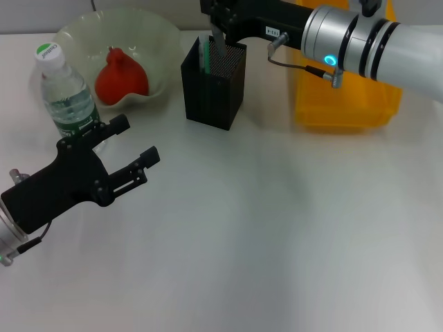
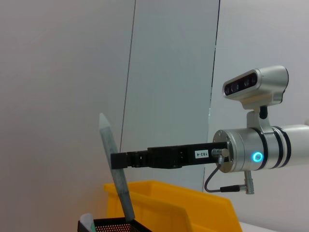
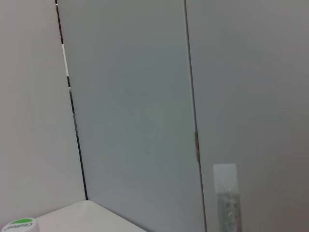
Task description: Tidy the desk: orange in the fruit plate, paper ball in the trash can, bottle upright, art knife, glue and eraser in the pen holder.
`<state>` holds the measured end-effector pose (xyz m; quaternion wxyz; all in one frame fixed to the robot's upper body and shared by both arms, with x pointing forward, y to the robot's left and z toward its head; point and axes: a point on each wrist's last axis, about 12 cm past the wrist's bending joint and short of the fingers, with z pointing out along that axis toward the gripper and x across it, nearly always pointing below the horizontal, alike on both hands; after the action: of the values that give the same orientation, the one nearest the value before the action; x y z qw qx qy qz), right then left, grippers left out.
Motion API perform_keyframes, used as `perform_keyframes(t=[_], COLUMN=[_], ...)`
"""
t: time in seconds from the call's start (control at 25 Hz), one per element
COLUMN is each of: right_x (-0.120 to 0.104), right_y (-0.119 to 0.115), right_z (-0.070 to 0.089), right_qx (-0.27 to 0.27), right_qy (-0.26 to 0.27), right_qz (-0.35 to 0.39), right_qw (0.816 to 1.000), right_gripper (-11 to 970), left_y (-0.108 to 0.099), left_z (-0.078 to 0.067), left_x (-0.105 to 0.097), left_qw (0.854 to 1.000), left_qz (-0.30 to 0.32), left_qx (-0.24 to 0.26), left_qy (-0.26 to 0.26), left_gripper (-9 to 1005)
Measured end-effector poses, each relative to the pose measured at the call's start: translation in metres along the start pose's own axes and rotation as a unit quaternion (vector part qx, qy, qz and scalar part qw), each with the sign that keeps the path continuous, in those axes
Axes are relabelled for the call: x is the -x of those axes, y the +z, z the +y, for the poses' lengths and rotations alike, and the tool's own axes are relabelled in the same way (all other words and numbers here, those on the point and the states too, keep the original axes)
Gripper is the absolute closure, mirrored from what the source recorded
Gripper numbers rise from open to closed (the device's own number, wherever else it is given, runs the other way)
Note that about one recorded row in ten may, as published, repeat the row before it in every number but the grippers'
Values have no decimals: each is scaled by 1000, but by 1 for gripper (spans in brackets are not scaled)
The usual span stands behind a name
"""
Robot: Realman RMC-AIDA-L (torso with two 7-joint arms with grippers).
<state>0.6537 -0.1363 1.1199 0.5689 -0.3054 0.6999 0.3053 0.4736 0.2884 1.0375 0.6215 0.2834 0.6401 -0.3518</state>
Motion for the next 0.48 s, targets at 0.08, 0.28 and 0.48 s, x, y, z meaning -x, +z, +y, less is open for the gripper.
perform_keyframes(t=[0.08,0.28,0.48], right_x=[0,0,-1], right_y=[0,0,-2], right_z=[0,0,0], right_qx=[0,0,1], right_qy=[0,0,2], right_qz=[0,0,-2], right_qw=[1000,1000,1000], right_gripper=[685,669,654], left_y=[0,0,0], left_z=[0,0,1], left_x=[0,0,0], left_qw=[1000,1000,1000], left_qz=[0,0,0], left_qx=[0,-1,-1], left_qy=[0,0,-1], left_gripper=[211,211,211])
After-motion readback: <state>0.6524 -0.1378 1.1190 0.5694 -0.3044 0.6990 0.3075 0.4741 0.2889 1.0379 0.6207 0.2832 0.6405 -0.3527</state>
